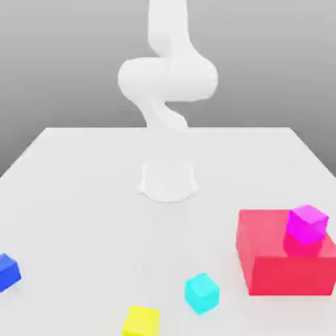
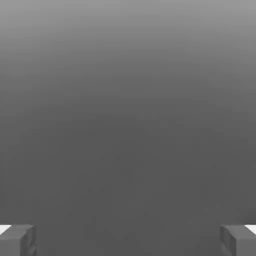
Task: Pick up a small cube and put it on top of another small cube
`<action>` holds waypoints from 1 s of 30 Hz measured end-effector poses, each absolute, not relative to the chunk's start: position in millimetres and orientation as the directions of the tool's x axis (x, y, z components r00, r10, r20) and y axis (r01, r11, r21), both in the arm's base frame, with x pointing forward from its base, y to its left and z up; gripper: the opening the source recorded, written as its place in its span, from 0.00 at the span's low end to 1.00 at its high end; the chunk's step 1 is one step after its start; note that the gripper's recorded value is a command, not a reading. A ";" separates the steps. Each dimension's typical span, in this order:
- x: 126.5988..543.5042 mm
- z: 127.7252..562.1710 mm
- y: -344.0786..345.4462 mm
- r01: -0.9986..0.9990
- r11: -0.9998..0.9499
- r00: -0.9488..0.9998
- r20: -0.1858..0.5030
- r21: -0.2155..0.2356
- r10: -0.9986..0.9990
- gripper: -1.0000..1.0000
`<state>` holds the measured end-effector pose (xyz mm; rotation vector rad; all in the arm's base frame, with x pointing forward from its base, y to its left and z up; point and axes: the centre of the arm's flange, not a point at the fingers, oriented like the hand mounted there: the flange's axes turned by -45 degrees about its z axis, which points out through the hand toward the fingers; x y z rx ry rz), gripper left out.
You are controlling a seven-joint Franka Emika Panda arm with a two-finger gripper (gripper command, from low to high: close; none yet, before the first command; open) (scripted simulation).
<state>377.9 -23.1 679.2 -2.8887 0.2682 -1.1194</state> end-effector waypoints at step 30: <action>367.4 183.3 -342.0 -0.820 0.572 -0.572 0.000 -0.008 -0.820 0.50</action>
